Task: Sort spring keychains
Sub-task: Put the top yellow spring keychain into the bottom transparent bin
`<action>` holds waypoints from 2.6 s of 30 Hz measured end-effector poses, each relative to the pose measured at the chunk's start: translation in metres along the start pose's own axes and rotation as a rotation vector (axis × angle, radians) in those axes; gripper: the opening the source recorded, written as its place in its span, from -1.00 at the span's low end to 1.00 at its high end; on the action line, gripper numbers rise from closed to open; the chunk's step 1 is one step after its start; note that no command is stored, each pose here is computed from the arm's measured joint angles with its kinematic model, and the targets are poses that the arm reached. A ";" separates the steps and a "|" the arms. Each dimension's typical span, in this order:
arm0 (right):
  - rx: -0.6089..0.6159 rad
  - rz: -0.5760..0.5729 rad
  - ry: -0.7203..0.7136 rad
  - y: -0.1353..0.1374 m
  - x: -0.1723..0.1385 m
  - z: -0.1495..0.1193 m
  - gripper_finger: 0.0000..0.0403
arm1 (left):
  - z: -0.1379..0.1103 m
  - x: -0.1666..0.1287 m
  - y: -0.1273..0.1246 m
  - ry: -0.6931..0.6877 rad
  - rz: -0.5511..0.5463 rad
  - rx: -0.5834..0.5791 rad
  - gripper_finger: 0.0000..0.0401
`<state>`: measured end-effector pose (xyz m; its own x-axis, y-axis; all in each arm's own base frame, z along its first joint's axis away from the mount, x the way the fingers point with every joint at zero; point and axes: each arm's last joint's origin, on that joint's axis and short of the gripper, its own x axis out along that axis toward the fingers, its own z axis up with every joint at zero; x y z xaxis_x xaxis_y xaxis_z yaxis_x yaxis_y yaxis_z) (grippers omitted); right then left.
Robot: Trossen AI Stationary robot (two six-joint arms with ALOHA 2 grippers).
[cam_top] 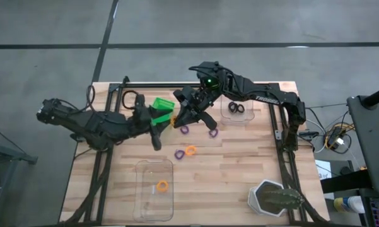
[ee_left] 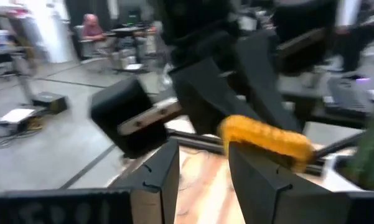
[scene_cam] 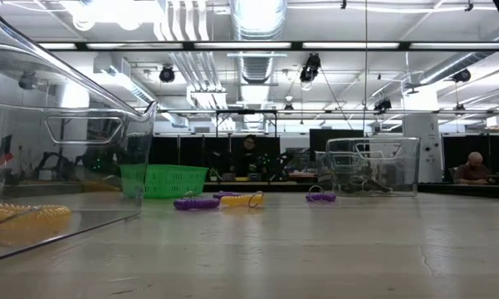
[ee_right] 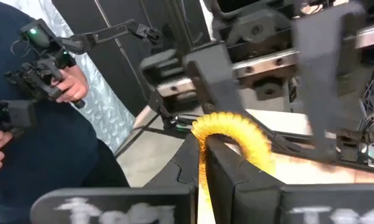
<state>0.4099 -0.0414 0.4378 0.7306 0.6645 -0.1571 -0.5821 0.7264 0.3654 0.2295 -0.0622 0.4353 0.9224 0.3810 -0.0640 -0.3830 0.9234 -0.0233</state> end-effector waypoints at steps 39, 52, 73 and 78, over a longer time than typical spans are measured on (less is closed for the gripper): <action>0.028 0.027 -0.017 0.000 -0.006 0.004 -0.96 | 0.004 0.003 0.002 -0.033 -0.026 -0.036 -0.70; 0.077 -0.090 -0.049 -0.003 -0.007 0.006 -0.72 | 0.004 0.000 0.006 -0.023 -0.007 -0.051 -0.97; 0.135 -0.178 0.018 -0.017 -0.026 -0.003 0.07 | -0.030 -0.033 0.029 0.416 -0.104 -0.191 -0.98; 0.133 -0.251 0.081 -0.020 -0.029 -0.011 0.07 | -0.047 -0.028 0.017 0.584 -0.228 -0.267 -0.98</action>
<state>0.3968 -0.0732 0.4248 0.8117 0.4829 -0.3284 -0.3313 0.8439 0.4219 0.1951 -0.0588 0.3902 0.8320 0.0215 -0.5543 -0.2503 0.9063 -0.3406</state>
